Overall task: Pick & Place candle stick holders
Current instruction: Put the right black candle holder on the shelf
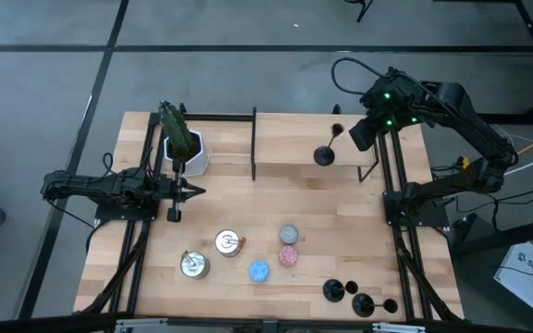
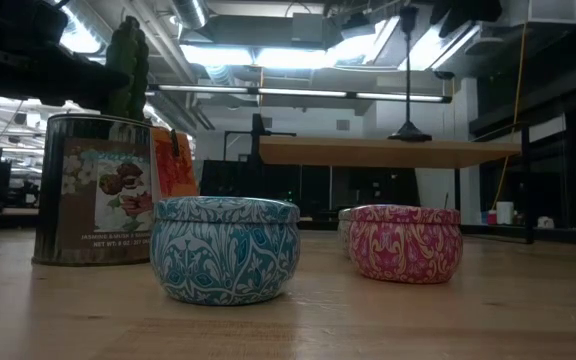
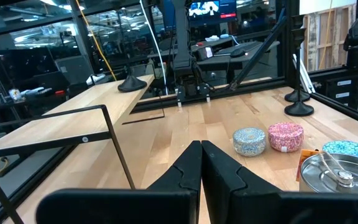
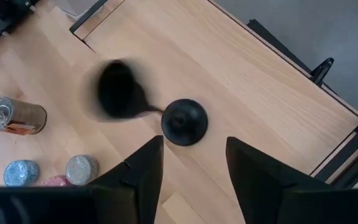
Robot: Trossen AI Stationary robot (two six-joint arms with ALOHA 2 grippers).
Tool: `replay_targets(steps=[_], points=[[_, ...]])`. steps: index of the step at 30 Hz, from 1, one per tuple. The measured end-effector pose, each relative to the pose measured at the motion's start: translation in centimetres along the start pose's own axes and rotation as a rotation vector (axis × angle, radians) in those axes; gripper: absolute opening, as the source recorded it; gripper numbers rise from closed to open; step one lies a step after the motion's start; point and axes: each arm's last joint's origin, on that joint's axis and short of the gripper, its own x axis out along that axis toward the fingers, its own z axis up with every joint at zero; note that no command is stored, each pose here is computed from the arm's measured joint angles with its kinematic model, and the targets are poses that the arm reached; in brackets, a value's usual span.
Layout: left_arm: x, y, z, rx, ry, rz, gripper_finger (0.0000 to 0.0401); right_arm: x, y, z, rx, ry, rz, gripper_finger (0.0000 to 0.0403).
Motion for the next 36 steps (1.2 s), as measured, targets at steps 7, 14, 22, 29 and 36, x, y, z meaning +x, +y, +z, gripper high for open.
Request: replay_targets(steps=[7, 14, 22, 29, 36], points=[[0.0, 0.0, 0.0, 0.000, 0.000, 0.000, 0.0004, 0.0, -0.2, -0.8, -0.002, 0.086, -0.004, 0.0177], [0.0, 0.0, 0.0, 0.000, 0.000, 0.000, 0.0004, 0.2, 0.3, -1.3, -0.042, 0.153, 0.090, 0.0176], [0.0, 0.0, 0.0, 0.000, 0.000, 0.000, 0.0004, -0.8, 0.9, -3.5, -0.121, 0.148, 0.115, 0.0164], [0.0, 0.0, 0.0, 0.000, 0.000, 0.000, 0.0004, -0.5, 0.5, -6.4, -0.014, 0.079, -0.011, 0.0154], [0.0, 0.0, 0.0, 0.000, 0.000, 0.000, 0.0004, 3.2, 1.4, -7.9, 0.040, 0.020, 0.011, 0.0153]])
